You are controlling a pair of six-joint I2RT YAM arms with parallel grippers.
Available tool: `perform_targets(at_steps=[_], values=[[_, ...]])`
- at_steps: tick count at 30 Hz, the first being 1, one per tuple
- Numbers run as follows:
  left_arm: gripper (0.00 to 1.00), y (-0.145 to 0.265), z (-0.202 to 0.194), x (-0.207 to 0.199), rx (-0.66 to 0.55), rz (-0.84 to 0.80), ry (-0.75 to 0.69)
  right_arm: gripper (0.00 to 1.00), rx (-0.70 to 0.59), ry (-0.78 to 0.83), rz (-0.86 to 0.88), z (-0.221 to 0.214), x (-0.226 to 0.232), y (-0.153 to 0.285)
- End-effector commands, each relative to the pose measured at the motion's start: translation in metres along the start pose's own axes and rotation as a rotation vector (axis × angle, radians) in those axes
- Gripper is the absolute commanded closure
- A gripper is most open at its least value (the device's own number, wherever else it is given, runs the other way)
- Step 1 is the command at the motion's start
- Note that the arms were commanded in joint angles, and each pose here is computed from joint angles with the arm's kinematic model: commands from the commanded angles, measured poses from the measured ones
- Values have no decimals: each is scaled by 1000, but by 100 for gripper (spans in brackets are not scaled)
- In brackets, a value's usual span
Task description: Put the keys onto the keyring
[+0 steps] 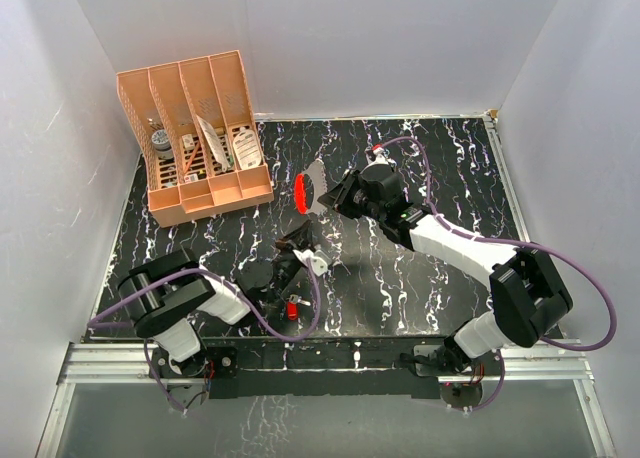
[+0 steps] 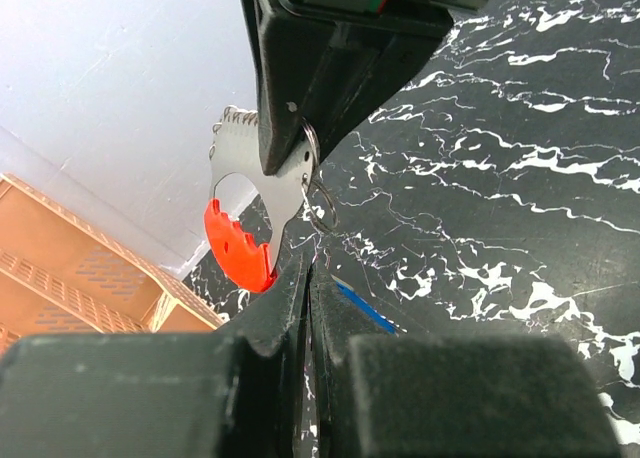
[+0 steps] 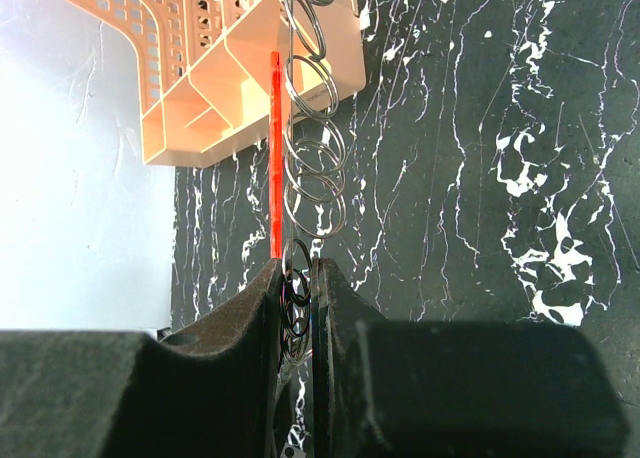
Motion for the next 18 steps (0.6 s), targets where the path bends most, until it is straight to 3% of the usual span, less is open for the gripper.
perform_targets(at_steps=[1, 18], values=[[100, -8, 20, 18, -90, 104, 26, 100, -48, -14, 83, 16, 28, 2], [100, -13, 37, 40, -125, 187, 59, 100, -43, -14, 76, 13, 22, 6]])
Point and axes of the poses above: each gripper's point midway between its finger pads, its own y axis back along the fingers, its own x axis along the line the jaws close on, z = x × y, the point moved 6 cm from there along y, back along the fingers, and after that the axes turned 7 degrees about -y, right-handed, at the moved point
